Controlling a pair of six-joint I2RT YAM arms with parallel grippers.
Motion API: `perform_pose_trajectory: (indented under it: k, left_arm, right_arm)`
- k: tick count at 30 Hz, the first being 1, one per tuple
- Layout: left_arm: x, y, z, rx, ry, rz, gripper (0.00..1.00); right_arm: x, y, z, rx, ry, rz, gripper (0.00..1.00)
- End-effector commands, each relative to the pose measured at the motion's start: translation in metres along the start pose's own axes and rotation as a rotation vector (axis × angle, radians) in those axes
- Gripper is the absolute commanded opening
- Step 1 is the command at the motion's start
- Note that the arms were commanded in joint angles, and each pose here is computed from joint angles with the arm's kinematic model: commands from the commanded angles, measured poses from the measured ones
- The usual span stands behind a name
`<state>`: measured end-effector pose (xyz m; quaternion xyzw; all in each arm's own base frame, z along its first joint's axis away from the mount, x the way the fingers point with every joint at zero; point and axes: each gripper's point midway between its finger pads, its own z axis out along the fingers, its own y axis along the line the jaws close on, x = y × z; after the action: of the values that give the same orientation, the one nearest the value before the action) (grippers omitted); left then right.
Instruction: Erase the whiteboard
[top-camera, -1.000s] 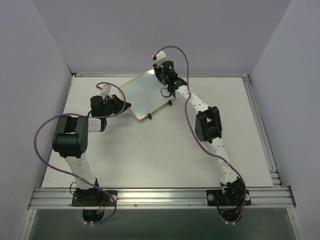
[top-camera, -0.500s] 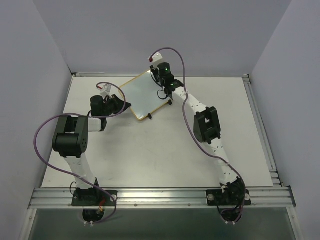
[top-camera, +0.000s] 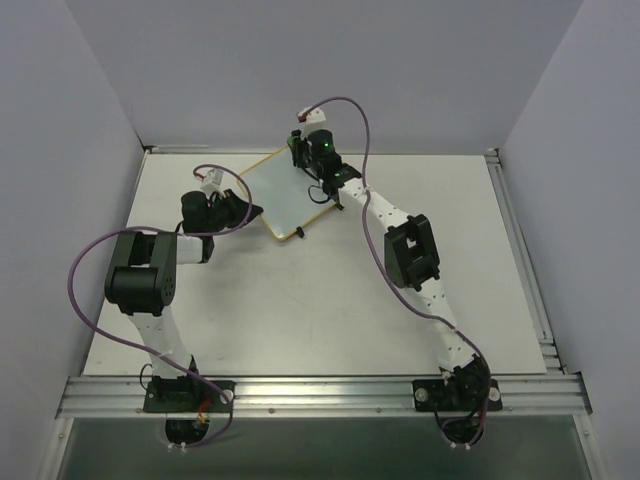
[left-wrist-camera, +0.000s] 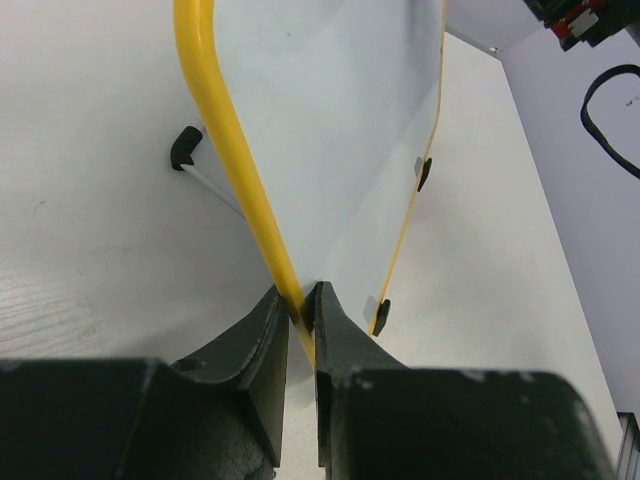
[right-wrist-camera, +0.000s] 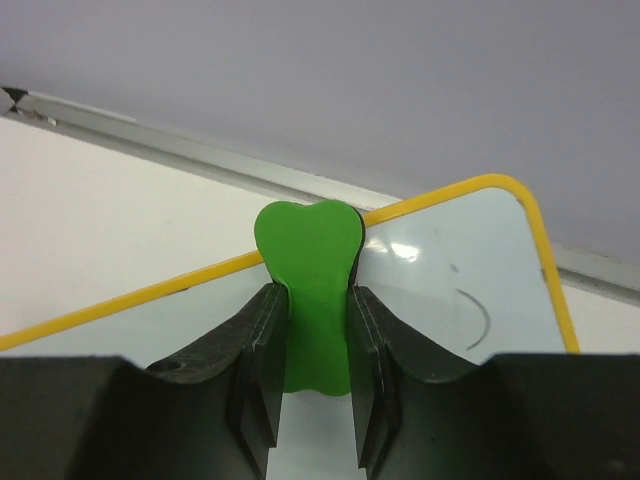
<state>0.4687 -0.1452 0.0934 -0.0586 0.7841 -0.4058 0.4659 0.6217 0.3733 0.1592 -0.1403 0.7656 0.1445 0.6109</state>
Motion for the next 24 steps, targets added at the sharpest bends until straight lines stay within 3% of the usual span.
perform_pose_trajectory:
  k: [1, 8, 14, 24]
  left_arm:
    - [0.017, 0.000, 0.004, -0.009, 0.053, 0.060, 0.07]
    - [0.018, 0.001, 0.004, -0.013, 0.055, 0.058, 0.07]
    - [0.018, 0.001, 0.004, -0.009, 0.056, 0.059, 0.07]
    - [0.017, 0.001, 0.004, -0.010, 0.052, 0.059, 0.07]
  right_arm:
    - [0.023, -0.060, 0.011, 0.035, 0.037, 0.231, 0.02]
    - [0.032, -0.106, 0.008, 0.091, 0.101, 0.344, 0.02]
    - [0.065, -0.111, -0.023, 0.133, 0.236, 0.311, 0.00]
    - [0.054, -0.085, -0.047, 0.188, 0.199, 0.186, 0.00]
